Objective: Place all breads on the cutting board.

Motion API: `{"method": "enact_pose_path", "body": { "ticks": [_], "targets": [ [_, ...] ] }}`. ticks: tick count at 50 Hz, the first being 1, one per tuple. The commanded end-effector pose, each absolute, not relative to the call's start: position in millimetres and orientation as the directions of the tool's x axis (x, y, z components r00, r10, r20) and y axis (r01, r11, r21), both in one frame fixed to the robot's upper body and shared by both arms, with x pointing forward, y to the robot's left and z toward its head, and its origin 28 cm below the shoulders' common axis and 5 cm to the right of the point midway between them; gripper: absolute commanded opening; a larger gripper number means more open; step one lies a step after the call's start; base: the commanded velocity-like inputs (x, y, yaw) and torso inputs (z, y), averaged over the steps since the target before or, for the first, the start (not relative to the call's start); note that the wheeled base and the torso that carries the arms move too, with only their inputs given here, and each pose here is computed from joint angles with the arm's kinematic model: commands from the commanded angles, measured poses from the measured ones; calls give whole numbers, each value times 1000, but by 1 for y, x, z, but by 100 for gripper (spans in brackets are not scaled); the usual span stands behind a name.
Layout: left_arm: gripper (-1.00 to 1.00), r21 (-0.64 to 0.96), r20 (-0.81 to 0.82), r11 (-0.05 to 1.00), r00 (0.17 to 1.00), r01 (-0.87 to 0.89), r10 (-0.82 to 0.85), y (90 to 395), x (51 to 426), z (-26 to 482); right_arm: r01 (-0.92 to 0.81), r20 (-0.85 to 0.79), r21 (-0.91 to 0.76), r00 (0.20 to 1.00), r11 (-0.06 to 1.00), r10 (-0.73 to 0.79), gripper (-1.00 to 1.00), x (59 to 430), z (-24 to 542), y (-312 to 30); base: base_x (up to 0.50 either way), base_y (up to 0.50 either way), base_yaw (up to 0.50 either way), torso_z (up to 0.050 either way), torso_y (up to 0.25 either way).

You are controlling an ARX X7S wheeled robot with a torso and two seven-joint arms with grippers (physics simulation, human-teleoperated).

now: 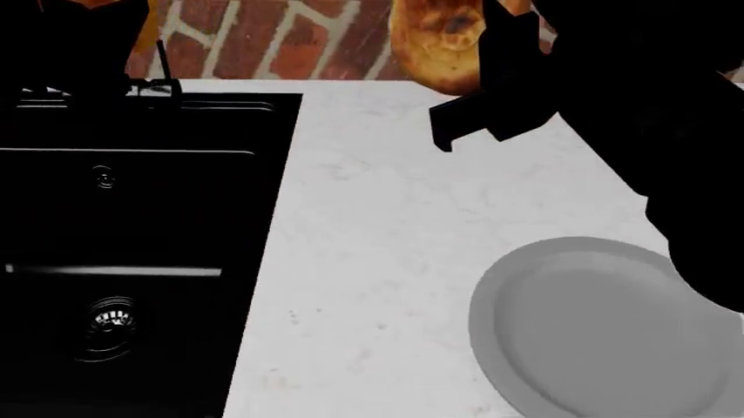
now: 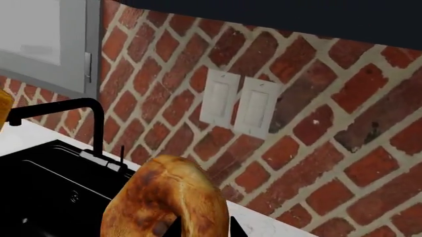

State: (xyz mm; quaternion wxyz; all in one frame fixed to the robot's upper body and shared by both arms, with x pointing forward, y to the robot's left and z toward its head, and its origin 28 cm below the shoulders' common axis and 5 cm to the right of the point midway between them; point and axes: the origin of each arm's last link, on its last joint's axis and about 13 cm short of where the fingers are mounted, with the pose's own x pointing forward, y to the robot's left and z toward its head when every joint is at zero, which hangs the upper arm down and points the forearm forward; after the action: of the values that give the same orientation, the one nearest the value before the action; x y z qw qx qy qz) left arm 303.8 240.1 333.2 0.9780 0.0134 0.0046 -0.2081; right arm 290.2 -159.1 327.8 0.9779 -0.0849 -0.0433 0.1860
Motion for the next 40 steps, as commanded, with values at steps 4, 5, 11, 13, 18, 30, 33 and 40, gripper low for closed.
{"method": "enact_pose_path", "body": {
  "ticks": [4, 5, 11, 13, 18, 30, 33, 40],
  "targets": [
    [-100, 14, 12, 923, 923, 384, -384, 242, 304, 338, -362, 56, -192, 924, 912, 379, -100, 291, 325, -160, 0, 500, 0, 0, 2],
    [-100, 13, 13, 924, 924, 383, -383, 243, 304, 339, -360, 57, -188, 925, 914, 376, -100, 291, 325, -160, 0, 500, 0, 0, 0],
    [-100, 14, 12, 923, 923, 384, -384, 242, 304, 339, -353, 60, -184, 928, 917, 369, -100, 291, 326, -160, 0, 500, 0, 0, 0],
    [-100, 14, 13, 923, 923, 385, -385, 242, 304, 339, -351, 61, -184, 928, 918, 367, -100, 291, 326, -160, 0, 500, 0, 0, 0],
    [-100, 7, 13, 922, 922, 387, -387, 242, 305, 337, -348, 60, -180, 930, 920, 363, -100, 291, 325, -160, 0, 500, 0, 0, 2],
    [-100, -23, 20, 917, 917, 398, -398, 242, 304, 338, -340, 64, -177, 933, 924, 355, -100, 293, 324, -160, 0, 500, 0, 1, 1],
    [-100, -18, 26, 915, 915, 404, -404, 242, 304, 339, -340, 66, -179, 932, 923, 357, -100, 294, 325, -159, 0, 500, 0, 0, 0],
    [-100, -14, 28, 915, 915, 403, -403, 242, 303, 342, -335, 67, -181, 934, 925, 352, -100, 293, 325, -160, 0, 500, 0, 0, 1]
  ]
}}
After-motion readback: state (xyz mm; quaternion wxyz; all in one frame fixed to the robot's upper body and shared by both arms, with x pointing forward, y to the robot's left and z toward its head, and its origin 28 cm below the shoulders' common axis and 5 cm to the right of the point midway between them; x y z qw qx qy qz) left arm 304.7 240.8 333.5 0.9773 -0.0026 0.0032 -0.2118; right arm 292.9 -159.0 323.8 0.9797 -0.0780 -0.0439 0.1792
